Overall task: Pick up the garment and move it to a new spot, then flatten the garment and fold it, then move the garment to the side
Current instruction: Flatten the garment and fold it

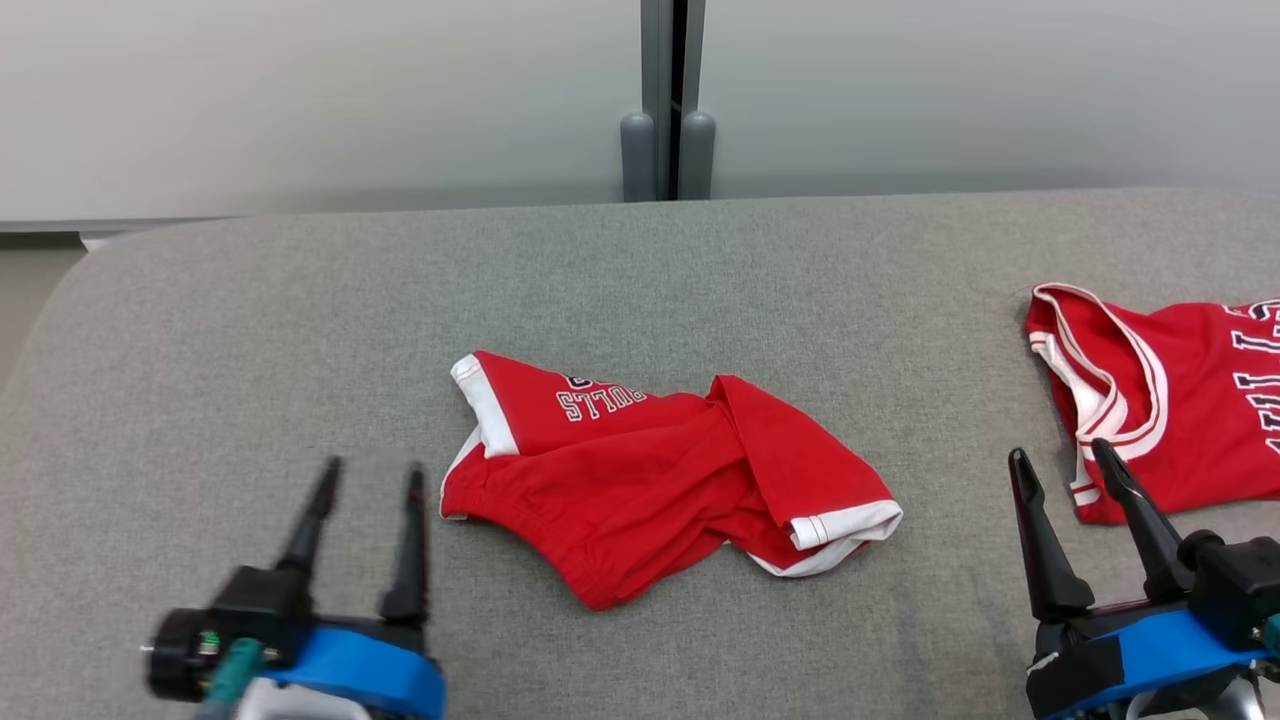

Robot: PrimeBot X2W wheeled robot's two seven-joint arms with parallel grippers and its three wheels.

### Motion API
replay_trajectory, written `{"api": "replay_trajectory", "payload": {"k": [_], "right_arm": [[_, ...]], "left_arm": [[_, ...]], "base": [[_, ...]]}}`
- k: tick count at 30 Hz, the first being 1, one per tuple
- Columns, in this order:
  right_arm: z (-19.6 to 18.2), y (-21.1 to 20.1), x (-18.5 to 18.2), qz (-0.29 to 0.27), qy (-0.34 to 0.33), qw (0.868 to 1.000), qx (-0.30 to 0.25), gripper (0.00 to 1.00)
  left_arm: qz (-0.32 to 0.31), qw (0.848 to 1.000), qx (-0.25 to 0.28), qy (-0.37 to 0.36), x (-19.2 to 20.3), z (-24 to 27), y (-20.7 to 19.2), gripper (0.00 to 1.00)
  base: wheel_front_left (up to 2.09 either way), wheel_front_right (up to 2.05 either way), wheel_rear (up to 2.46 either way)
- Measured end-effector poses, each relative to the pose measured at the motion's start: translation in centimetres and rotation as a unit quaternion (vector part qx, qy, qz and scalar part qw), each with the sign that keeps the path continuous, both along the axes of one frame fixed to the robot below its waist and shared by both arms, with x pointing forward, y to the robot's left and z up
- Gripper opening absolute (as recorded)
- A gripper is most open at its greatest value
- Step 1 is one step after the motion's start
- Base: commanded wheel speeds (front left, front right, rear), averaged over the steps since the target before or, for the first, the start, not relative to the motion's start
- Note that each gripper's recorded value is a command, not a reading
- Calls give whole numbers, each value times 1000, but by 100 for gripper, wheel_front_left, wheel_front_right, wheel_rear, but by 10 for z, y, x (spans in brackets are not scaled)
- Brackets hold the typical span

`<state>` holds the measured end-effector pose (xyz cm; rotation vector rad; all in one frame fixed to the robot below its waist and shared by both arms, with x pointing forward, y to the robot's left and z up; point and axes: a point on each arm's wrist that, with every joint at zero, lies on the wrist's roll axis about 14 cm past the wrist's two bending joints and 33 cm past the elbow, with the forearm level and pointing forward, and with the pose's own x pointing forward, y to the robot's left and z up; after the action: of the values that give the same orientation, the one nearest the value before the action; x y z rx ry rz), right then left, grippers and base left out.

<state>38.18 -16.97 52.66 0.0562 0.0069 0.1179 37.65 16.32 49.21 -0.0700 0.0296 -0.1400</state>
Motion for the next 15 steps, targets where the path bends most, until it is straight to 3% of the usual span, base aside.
{"api": "replay_trajectory", "payload": {"k": [8, 15], "right_arm": [[-13, 3, 8, 4, 16, 1000, 2, 100], [-21, 1, 12, 0, 26, 1000, 7, 100]], "left_arm": [[-115, 985, -47, 122, -25, -56, -82, 100], [-151, 960, -80, 221, -45, -103, -112, 100]], "base": [[0, 0, 0], [0, 0, 0]]}}
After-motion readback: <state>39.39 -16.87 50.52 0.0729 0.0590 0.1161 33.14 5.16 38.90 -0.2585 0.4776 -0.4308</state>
